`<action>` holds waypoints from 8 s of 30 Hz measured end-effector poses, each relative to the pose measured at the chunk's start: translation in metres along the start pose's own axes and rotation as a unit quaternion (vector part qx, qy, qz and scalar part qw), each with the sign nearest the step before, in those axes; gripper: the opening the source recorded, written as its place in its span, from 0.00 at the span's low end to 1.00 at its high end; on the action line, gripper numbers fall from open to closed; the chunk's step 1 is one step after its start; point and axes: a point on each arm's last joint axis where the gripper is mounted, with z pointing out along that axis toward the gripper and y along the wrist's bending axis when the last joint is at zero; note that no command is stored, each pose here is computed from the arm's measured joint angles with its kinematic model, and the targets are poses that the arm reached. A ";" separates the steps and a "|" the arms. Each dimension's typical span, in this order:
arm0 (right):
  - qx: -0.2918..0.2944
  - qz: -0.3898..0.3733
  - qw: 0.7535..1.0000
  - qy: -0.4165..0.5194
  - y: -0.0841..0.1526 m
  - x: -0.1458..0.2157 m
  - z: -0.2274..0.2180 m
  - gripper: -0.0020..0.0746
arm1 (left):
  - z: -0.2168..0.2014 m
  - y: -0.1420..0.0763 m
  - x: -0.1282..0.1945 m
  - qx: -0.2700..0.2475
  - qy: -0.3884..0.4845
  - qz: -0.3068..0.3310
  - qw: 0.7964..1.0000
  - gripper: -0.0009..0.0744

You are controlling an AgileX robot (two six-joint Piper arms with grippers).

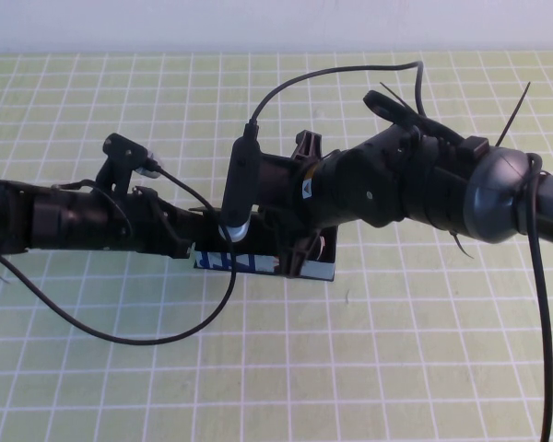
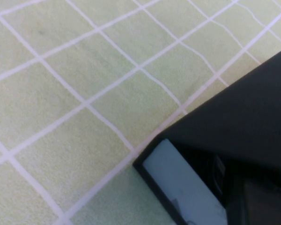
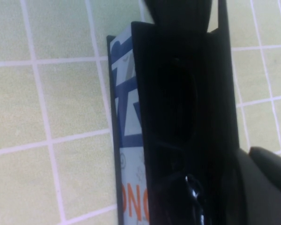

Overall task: Take glasses out of glasses case
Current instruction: Pick up the glasses from the glasses case

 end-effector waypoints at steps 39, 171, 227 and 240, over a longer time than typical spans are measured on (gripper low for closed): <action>-0.044 0.383 0.921 0.059 0.011 0.016 -0.010 0.01 | 0.004 -0.004 0.006 0.038 0.008 -0.019 0.999 0.01; -0.202 -0.116 0.973 0.001 -0.051 0.012 0.065 0.41 | 0.004 0.016 -0.015 -0.034 -0.064 -0.069 0.995 0.01; -0.212 -0.099 0.972 0.022 -0.051 0.015 0.066 0.09 | 0.004 0.016 -0.015 -0.033 -0.064 -0.069 0.995 0.01; -0.225 -0.056 0.971 0.050 -0.057 0.007 0.038 0.04 | 0.004 0.012 -0.017 -0.012 -0.071 -0.068 0.995 0.01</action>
